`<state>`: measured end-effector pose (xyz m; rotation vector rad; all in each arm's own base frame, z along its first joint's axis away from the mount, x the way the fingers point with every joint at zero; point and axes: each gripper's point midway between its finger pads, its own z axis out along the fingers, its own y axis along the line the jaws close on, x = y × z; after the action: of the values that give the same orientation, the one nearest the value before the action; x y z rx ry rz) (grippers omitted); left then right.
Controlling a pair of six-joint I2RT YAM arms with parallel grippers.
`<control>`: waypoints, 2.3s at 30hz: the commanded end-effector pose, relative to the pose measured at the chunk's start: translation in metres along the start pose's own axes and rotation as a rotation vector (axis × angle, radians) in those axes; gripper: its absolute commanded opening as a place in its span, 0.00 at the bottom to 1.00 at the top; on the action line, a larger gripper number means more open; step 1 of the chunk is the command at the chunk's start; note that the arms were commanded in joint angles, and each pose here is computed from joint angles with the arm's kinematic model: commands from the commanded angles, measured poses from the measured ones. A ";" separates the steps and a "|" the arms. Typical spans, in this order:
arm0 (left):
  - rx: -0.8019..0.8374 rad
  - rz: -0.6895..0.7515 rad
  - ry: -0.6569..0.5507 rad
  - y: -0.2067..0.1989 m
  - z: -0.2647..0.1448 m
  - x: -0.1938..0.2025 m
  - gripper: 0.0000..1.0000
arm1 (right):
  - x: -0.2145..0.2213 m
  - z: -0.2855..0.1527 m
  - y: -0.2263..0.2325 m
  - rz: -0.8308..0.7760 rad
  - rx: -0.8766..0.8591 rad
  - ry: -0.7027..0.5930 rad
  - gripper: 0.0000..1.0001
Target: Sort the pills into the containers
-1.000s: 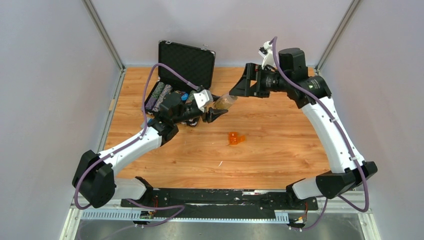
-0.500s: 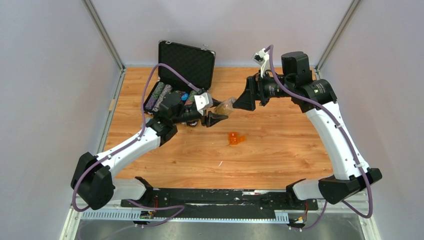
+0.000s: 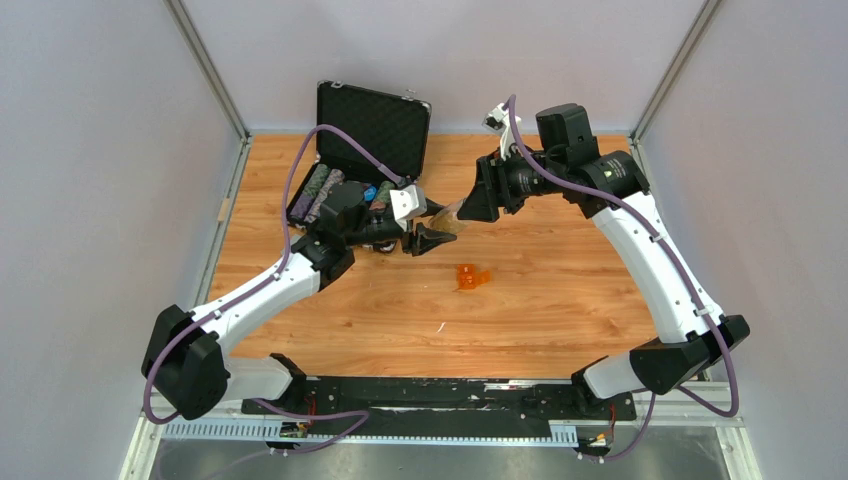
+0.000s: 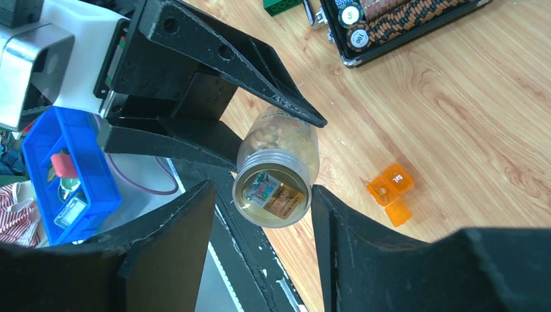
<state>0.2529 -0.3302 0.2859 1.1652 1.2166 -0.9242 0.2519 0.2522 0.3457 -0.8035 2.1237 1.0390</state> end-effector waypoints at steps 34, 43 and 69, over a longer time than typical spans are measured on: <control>-0.185 0.090 -0.041 0.032 -0.008 -0.021 0.00 | -0.046 0.016 -0.041 0.488 0.270 -0.324 0.94; -0.112 0.090 -0.053 0.018 -0.007 -0.027 0.00 | -0.029 -0.011 -0.021 0.028 0.106 -0.271 0.98; -0.077 0.106 -0.090 0.010 -0.010 -0.041 0.00 | -0.020 -0.004 -0.021 0.075 0.072 -0.215 0.53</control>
<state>0.2601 -0.3223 0.2840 1.1289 1.2359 -0.8490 0.2756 0.2437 0.3441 -0.5574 2.0321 1.0409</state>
